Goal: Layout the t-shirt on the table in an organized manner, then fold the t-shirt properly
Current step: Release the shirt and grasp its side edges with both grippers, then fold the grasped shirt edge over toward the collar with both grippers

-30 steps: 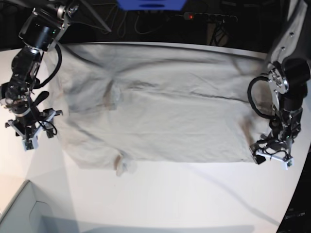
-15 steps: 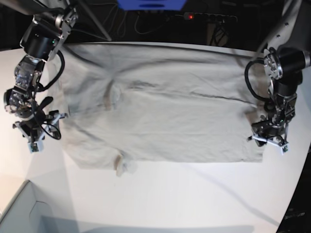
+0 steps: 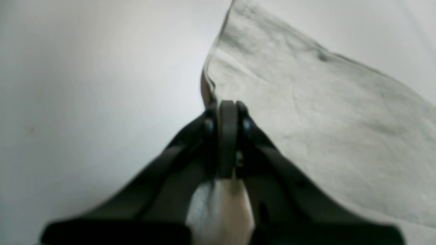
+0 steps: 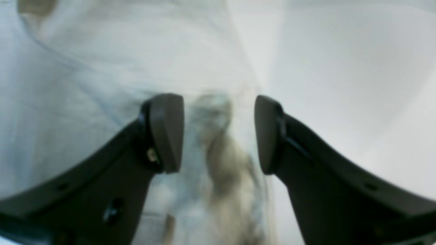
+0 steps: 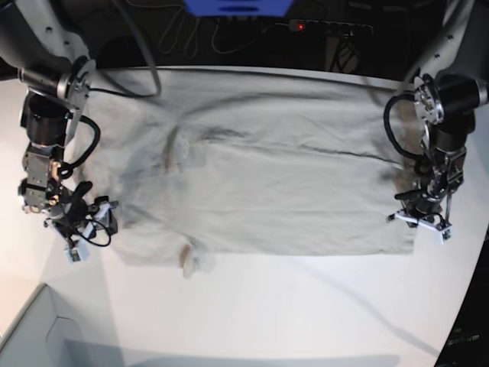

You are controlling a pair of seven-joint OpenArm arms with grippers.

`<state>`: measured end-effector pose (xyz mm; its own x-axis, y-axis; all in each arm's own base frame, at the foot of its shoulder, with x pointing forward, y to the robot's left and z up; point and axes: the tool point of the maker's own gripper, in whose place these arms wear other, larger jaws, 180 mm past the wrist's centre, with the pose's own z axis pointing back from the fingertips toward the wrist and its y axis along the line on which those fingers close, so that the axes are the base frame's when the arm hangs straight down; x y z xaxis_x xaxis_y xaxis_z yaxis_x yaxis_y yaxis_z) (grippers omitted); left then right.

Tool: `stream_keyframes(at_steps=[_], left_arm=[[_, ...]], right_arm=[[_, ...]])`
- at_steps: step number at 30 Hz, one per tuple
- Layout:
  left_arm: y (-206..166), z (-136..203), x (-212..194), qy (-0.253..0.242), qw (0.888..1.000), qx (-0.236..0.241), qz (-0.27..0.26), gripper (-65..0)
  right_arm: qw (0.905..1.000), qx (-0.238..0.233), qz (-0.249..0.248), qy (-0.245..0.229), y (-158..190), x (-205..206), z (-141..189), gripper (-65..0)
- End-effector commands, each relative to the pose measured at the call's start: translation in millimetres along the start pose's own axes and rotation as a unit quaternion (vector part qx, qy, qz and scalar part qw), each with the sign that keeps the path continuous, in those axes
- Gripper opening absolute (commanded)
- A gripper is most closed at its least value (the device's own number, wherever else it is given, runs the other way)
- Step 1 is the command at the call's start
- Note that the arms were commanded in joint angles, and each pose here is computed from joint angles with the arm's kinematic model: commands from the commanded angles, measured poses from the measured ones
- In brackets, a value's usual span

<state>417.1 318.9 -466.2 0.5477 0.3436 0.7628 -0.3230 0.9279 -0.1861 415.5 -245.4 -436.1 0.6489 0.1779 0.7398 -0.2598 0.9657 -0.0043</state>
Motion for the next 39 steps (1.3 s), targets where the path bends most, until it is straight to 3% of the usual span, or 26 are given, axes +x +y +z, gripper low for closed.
stream_keyframes(at_steps=[1, 11, 19, 31, 33, 37, 38, 39], left_arm=[[0.6, -0.7, 11.3, -0.003, 1.0, 0.0, -0.005, -64.9], [3.1, -0.1, 11.1, -0.003, 1.0, 0.0, -0.006, -64.9], [3.3, -0.1, 9.9, -0.001, 1.0, 0.001, -0.005, -64.9], [1.1, -0.5, 8.9, 0.0, 1.0, -0.002, -0.006, -64.9], [1.0, -0.5, 8.8, 0.0, 1.0, -0.002, -0.006, -64.9], [-0.8, -0.7, 9.7, -0.001, 1.0, -0.003, -0.005, -64.9], [-1.0, -0.8, 10.6, -0.002, 1.0, -0.003, -0.004, -64.9], [-2.9, -1.3, 12.6, -0.004, 1.0, -0.005, -0.003, -64.9]], right_arm=[[0.9992, -0.01, 0.003, -0.039, -12.4, 26.3, 4.2, -31.6], [0.9974, -0.002, -0.028, -0.067, -11.4, 12.1, 0.1, -31.6], [0.9902, -0.115, -0.046, -0.064, -51.6, 8.9, 4.3, -31.6], [0.9935, -0.091, -0.065, -0.02, -25.1, -37.8, -5.6, -32.3], [0.9936, -0.086, -0.073, -0.006, -22.4, -47.8, -7.9, -36.1], [0.9936, -0.085, -0.075, -0.006, -22.5, -48.0, -8.5, -60.6], [0.9934, -0.088, -0.071, -0.017, -25.9, -36.0, -8.6, -65.0], [0.9932, -0.092, -0.068, -0.024, -29.3, -27.8, -7.4, -65.0]])
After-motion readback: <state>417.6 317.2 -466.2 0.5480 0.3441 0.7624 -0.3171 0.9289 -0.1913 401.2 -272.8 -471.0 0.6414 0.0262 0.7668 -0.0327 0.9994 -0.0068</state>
